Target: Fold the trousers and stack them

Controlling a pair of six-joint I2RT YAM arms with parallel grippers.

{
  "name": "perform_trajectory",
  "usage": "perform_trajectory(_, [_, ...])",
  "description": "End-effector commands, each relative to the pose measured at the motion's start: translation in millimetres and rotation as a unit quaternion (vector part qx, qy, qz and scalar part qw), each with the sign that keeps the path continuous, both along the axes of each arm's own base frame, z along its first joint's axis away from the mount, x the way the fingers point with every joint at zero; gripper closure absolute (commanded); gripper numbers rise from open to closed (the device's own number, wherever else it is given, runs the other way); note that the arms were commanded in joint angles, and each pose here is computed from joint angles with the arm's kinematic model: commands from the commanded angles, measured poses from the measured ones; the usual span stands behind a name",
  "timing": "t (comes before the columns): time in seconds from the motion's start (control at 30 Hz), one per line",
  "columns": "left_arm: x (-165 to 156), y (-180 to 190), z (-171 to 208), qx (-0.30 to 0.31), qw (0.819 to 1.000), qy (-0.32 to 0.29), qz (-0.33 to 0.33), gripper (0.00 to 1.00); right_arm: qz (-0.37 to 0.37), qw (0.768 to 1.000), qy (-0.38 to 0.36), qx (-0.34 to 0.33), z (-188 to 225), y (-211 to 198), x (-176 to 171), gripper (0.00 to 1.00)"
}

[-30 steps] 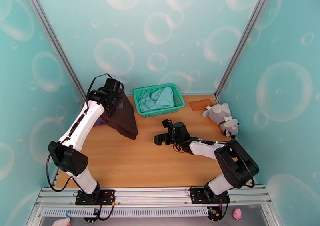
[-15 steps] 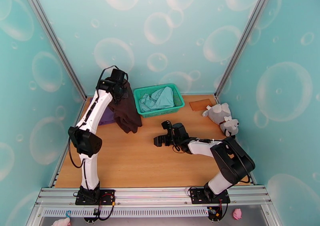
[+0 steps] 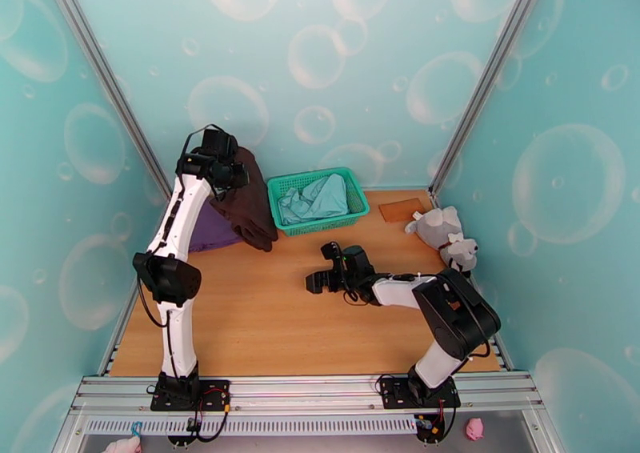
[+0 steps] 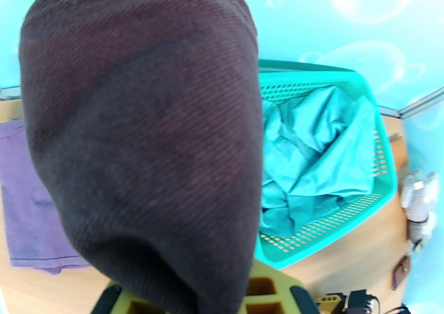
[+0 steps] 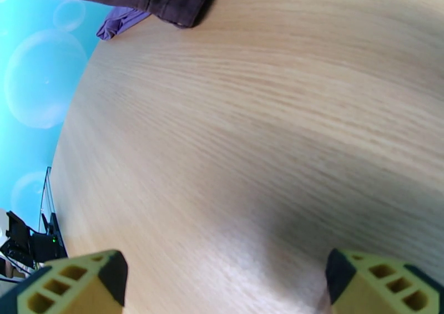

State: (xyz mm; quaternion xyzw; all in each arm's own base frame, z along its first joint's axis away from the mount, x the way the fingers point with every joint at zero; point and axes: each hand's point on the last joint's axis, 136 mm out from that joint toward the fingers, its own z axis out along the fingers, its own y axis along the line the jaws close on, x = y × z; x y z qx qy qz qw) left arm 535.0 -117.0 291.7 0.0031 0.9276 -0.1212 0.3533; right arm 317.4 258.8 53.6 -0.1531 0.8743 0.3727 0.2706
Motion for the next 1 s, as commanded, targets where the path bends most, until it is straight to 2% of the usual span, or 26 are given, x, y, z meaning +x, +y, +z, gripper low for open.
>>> perform_trajectory(0.0, [10, 8, 38, -0.029, 0.998, -0.058, -0.004, 1.00, 0.006, 1.000, 0.012, 0.006, -6, 5, 2, 0.01])
perform_trajectory(0.13, [11, 32, 19, 0.001, 0.999, -0.033, 0.009, 1.00, 0.007, 1.000, 0.022, 0.000, -14, 5, 3, 0.01])
perform_trajectory(0.27, [20, 81, -2, 0.047, 0.997, -0.021, 0.055, 1.00, 0.013, 0.999, 0.037, 0.000, -25, 9, 3, 0.01])
perform_trajectory(0.4, [36, 137, -61, 0.050, 0.994, 0.025, 0.095, 1.00, 0.026, 0.998, 0.057, 0.002, -37, 15, 2, 0.01])
perform_trajectory(0.5, [48, 179, -100, 0.088, 0.987, 0.043, 0.124, 1.00, 0.034, 0.997, 0.071, 0.002, -46, 18, 0, 0.01])
perform_trajectory(0.6, [53, 212, -133, 0.100, 0.982, 0.056, 0.153, 1.00, 0.041, 0.995, 0.086, 0.003, -56, 21, -2, 0.01])
perform_trajectory(0.8, [55, 224, -174, 0.087, 0.982, 0.055, 0.160, 1.00, 0.060, 0.992, 0.111, 0.008, -69, 32, -5, 0.01])
perform_trajectory(0.97, [49, 225, -153, 0.074, 0.981, 0.031, 0.176, 1.00, 0.064, 0.992, 0.111, 0.005, -71, 33, -6, 0.01])
